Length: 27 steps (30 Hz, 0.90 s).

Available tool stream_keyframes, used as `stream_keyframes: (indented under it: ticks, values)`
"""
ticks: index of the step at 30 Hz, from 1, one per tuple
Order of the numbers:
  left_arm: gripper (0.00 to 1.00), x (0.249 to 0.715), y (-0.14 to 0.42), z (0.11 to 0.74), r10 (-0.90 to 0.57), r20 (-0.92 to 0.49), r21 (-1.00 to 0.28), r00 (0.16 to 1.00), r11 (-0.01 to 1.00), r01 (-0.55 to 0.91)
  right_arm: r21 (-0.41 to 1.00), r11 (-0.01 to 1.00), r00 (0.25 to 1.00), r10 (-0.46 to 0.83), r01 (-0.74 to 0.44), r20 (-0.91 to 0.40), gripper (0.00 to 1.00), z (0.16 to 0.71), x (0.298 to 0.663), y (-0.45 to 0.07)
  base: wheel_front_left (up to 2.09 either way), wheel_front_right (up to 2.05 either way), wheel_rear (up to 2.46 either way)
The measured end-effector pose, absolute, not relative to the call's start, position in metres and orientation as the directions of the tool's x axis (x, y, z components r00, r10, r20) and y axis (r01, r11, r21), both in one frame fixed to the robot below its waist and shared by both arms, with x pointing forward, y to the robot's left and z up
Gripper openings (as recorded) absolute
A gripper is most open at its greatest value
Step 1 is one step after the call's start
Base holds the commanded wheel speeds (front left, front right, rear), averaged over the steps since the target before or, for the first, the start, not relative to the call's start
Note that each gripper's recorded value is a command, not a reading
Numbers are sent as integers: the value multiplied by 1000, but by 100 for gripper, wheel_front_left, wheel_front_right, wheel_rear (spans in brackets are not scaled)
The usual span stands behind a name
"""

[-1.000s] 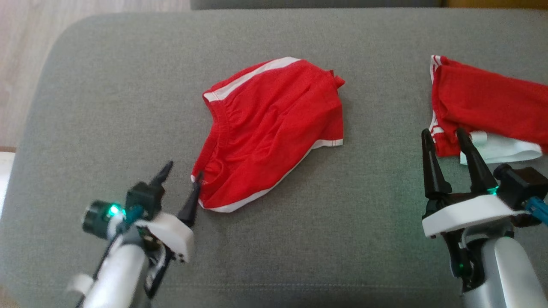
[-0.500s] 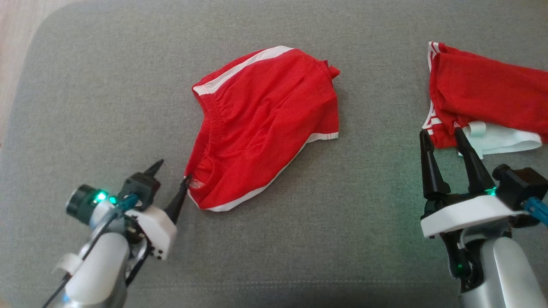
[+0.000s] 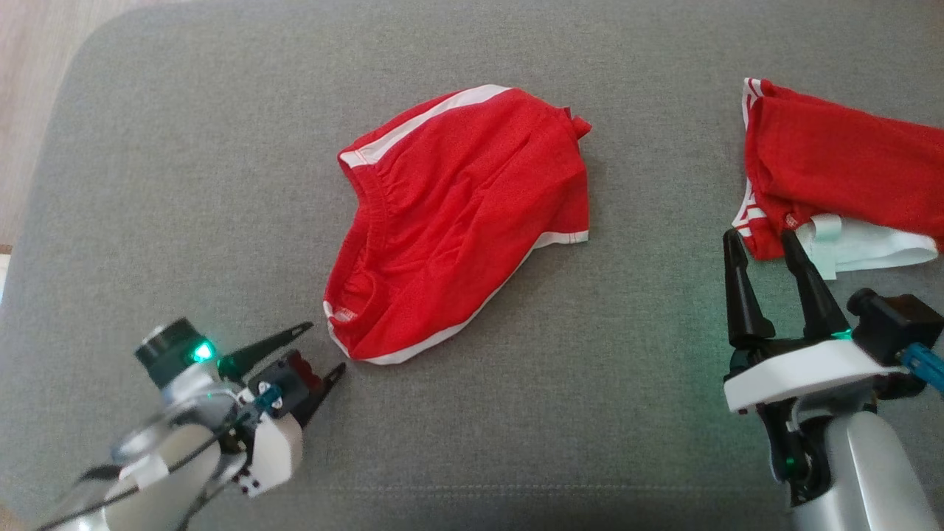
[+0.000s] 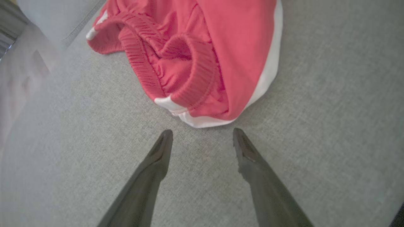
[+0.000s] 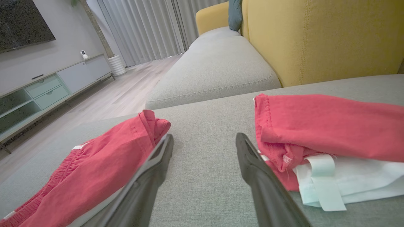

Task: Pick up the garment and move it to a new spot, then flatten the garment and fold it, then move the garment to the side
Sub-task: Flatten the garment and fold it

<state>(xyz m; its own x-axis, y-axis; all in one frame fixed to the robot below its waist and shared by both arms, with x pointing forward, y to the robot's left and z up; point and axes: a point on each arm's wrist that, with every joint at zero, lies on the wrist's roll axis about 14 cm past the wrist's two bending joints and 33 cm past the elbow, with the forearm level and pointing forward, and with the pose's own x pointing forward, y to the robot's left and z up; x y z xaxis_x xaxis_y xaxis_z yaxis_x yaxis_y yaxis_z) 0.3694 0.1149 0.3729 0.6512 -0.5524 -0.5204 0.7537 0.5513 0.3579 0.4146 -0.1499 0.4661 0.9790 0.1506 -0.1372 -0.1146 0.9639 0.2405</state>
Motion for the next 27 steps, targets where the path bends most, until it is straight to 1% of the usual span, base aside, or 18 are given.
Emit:
stream_keyframes:
  ticks: [4, 8, 10, 18, 27]
  values:
    - [100, 382, 123, 372, -535, -569, 411, 625, 473, 779, 246, 963, 978, 151, -113, -143, 100, 464, 414, -150, 0, 0, 0]
    - [100, 406, 125, 385, -535, -548, 460, 644, 451, 765, 244, 965, 979, 138, -98, -149, 100, 462, 413, -154, 0, 0, 0]
    - [100, 411, 121, 387, -544, -546, 473, 637, 427, 771, 244, 966, 980, 130, -91, -151, 100, 460, 413, -157, 0, 0, 0]
    - [100, 397, 113, 373, -567, -601, 465, 563, 325, 824, 242, 967, 981, 116, -76, -156, 100, 458, 412, -162, 0, 0, 0]
    - [100, 401, 109, 374, -580, -613, 485, 536, 259, 835, 244, 967, 979, 118, -74, -168, 100, 454, 412, -161, 0, 0, 0]
